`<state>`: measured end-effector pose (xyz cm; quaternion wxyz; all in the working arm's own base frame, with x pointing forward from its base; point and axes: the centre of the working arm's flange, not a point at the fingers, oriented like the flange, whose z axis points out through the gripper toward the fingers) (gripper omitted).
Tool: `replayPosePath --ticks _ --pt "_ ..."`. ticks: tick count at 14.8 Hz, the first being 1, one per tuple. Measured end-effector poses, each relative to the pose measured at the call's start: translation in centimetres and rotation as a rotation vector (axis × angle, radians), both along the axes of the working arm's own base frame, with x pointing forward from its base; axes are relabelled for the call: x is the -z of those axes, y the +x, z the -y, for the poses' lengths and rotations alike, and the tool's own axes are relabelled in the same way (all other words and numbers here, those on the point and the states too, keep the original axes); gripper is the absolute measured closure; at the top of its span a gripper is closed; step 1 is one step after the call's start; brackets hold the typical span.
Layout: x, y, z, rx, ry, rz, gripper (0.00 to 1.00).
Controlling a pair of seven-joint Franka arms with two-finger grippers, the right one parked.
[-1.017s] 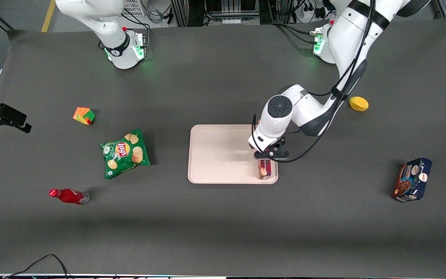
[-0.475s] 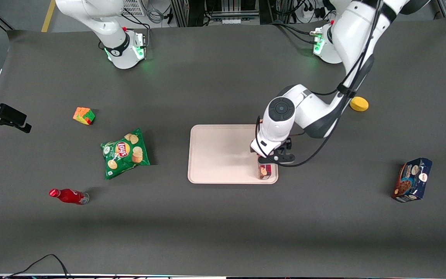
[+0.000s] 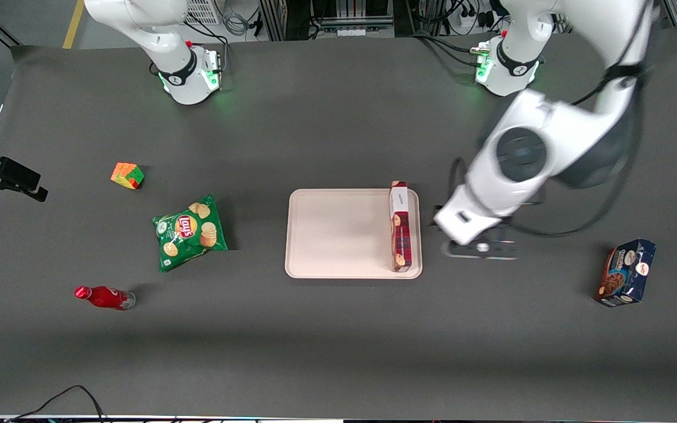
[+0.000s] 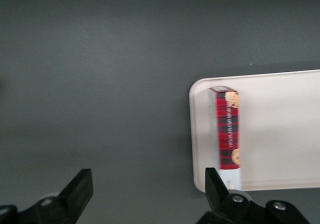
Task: Place red cookie box on tray
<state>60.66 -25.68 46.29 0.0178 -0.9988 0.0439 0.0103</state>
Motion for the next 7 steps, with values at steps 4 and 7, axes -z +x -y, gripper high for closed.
replayPosePath --ticks 4,7 --pt "-8.9 -0.9 -10.3 -0.036 -0.042 0.000 0.00" --pt "-14.5 -3.5 -16.0 -0.099 -0.025 0.012 0.00"
